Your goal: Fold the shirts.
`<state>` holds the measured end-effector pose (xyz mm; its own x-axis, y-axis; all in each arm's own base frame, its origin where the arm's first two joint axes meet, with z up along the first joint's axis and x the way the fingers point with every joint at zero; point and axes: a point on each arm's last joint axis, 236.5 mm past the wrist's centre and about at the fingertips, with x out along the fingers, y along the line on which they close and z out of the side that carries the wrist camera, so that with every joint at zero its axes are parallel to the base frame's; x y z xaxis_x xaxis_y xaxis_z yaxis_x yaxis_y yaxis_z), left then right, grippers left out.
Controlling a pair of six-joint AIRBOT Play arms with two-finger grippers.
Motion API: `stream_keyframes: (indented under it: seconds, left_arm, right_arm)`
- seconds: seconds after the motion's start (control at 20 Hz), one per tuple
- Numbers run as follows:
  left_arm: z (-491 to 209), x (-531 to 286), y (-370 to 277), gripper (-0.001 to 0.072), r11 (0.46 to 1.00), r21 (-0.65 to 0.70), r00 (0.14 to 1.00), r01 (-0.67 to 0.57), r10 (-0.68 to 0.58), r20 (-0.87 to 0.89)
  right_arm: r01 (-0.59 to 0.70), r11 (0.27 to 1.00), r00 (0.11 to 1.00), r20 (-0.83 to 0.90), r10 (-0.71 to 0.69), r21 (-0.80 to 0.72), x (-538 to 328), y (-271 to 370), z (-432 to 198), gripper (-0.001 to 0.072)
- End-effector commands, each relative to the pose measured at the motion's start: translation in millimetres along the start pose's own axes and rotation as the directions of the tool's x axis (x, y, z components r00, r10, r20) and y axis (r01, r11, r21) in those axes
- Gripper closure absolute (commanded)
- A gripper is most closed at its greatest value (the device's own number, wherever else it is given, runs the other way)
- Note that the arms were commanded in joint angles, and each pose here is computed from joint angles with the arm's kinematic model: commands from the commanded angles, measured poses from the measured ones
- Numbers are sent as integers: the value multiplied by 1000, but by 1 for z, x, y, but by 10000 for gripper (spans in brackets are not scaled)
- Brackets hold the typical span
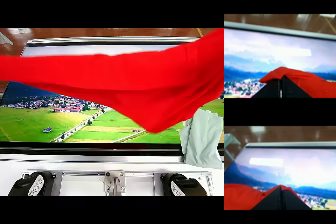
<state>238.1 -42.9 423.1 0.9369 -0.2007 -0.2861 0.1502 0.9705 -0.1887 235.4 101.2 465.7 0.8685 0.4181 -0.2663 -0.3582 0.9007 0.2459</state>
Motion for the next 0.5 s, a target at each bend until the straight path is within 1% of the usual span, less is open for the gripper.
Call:
stream_keyframes:
  seconds: [0.0, 0.05, 0.15, 0.2, 0.3, 0.45]
  left_arm:
    - [-38, -1, 6, 671, 1000, 8, 986, -21, 22, -163]
    - [-43, -3, 8, 670, 999, 12, 982, -31, 32, -185]
    - [-59, -9, 15, 670, 998, 31, 967, -58, 64, -247]
    - [-64, -13, 14, 671, 997, 37, 962, -62, 69, -265]
    - [-61, -25, 8, 671, 997, 49, 971, -62, 71, -228]
    - [-60, -31, 8, 670, 996, 56, 975, -73, 83, -208]
  right_arm:
    - [-42, 999, 983, -178, 43, 10, 2, 8, -41, 656]
    - [-38, 999, 967, -253, 40, 14, 1, 6, -59, 656]
    - [-32, 999, 904, -424, 48, 44, 1, 2, -101, 656]
    - [-60, 997, 885, -458, 80, 59, 2, 8, -110, 656]
    - [-121, 990, 891, -431, 141, 74, 4, 22, -105, 656]
    - [-79, 994, 921, -376, 102, 75, 19, 10, -90, 656]
